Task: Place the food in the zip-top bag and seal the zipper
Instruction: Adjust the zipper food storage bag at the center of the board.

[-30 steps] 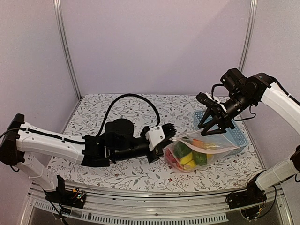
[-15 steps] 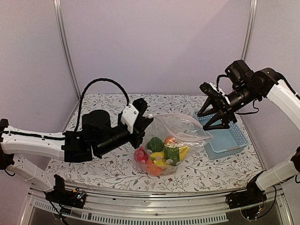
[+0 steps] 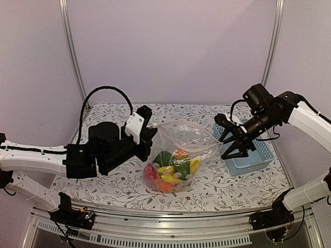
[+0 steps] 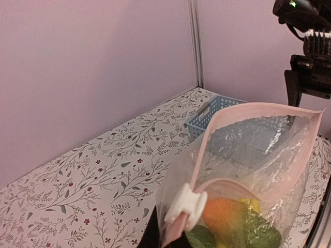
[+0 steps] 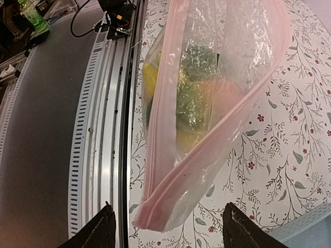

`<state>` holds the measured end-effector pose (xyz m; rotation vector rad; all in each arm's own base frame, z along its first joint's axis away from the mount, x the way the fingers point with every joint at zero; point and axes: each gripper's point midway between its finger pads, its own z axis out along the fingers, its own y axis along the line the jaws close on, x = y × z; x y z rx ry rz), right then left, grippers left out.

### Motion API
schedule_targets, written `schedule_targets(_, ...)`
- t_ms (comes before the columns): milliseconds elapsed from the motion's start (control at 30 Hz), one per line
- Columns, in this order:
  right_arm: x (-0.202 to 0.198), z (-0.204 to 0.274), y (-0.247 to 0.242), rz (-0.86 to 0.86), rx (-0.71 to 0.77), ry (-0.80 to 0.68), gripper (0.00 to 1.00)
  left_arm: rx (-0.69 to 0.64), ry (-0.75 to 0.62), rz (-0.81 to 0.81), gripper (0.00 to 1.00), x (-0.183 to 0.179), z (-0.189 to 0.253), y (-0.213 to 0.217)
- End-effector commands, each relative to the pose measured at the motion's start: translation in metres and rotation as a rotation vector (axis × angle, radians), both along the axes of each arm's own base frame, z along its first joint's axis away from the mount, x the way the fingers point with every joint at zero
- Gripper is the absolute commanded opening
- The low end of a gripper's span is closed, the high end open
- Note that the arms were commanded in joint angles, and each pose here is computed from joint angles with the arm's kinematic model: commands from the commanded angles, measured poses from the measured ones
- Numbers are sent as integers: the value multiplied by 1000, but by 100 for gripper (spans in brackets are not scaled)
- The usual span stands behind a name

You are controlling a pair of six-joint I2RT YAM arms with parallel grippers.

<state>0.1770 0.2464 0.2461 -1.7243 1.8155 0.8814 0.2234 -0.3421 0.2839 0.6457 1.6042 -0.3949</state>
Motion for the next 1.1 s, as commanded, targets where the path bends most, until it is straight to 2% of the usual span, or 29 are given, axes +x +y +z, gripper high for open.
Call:
schedule_targets(0, 18, 10, 9, -66, 28, -113, 66, -5, 11, 40, 0, 6, -1, 13)
schedule_targets(200, 29, 29, 18, -97, 81, -142, 55, -5, 13, 28, 0, 6, -1, 12)
schedule_targets(367, 33, 32, 21, -98, 84, -142, 29, -5, 19, 25, 0, 5, -3, 12)
schedule_targets(433, 33, 34, 22, -94, 92, -143, 14, -3, 21, 27, 0, 6, -4, 13)
schedule_targets(467, 31, 36, 21, -89, 100, -145, 11, -3, 22, 21, 6, 5, -4, 13)
schedule_targets(500, 29, 38, 21, -83, 104, -144, 9, -3, 25, 11, 20, 5, -4, 12)
schedule_targets(533, 27, 39, 21, -77, 108, -147, 7, -5, 25, 6, 27, 5, -4, 11)
schedule_targets(567, 26, 39, 21, -74, 108, -146, 6, -3, 23, 0, 28, 6, -3, 11)
schedule_targets(700, 22, 39, 21, -58, 110, -133, 4, -5, 13, -16, 16, 10, -1, 9)
schedule_targets(800, 21, 40, 21, -57, 114, -129, 2, -5, 14, -24, 0, 13, -1, 9)
schedule_targets(1067, 39, 57, -3, -120, 230, -103, 0, -137, -3, -28, 0, 6, 13, 26)
